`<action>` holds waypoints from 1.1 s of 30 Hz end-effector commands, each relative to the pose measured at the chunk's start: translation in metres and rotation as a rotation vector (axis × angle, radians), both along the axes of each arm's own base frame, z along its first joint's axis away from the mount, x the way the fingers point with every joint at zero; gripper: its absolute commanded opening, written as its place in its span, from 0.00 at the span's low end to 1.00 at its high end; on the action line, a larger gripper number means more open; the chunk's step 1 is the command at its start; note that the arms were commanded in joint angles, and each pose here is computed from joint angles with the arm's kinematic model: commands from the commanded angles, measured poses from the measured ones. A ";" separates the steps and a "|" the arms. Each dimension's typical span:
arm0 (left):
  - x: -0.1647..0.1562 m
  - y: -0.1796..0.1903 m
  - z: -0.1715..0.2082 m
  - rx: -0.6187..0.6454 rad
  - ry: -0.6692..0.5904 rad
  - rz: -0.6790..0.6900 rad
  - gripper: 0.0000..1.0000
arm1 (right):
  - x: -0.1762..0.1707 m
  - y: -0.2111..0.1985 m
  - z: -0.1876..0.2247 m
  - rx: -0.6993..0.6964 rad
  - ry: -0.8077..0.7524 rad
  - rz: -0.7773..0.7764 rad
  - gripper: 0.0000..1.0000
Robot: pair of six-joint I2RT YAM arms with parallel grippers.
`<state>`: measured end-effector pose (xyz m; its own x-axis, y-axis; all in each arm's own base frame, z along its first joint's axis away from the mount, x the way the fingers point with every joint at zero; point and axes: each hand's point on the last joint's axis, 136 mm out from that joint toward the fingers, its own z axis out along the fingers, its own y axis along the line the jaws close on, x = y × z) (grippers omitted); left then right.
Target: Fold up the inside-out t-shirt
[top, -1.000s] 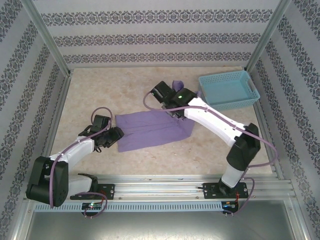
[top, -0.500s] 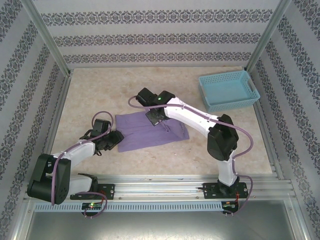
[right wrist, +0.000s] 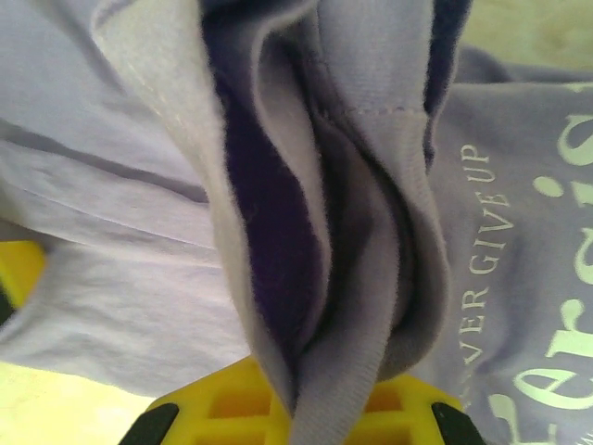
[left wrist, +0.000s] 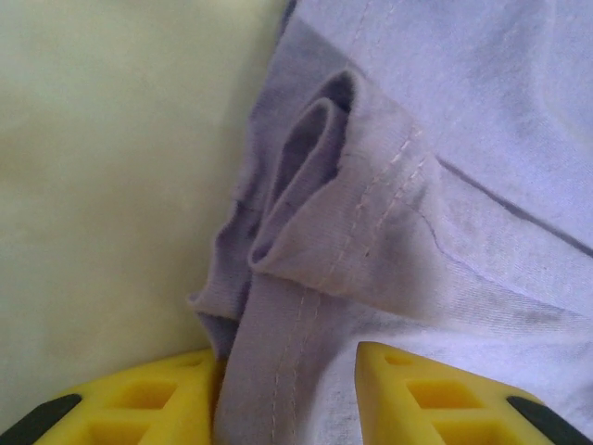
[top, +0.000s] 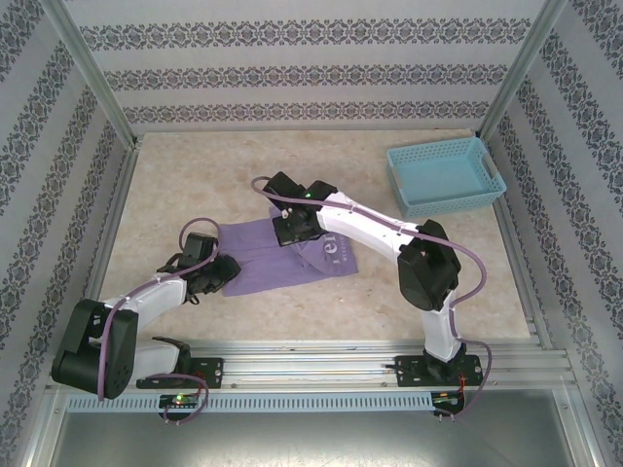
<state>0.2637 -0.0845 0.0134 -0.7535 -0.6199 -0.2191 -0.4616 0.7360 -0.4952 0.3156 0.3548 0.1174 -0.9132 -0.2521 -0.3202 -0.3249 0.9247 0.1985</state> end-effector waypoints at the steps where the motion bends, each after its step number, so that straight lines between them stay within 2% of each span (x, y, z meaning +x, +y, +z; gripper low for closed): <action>1: -0.015 -0.033 -0.020 -0.097 0.035 -0.100 0.39 | -0.003 0.030 0.014 0.187 0.057 -0.031 0.00; 7: -0.019 -0.034 -0.023 -0.094 0.045 -0.106 0.36 | -0.004 0.054 0.011 0.293 0.106 -0.055 0.00; 14: -0.020 -0.032 -0.021 -0.087 0.037 -0.095 0.35 | 0.000 0.056 -0.020 0.235 0.137 -0.068 0.00; 33: -0.024 -0.031 -0.028 -0.083 0.050 -0.096 0.35 | 0.014 0.065 -0.038 0.178 0.114 -0.085 0.00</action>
<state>0.2623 -0.0828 0.0113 -0.7443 -0.6191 -0.2506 -0.4577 0.7460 -0.4836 0.3282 0.4142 0.0842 -0.9640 -0.1186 -0.2381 -0.2113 0.8849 0.4150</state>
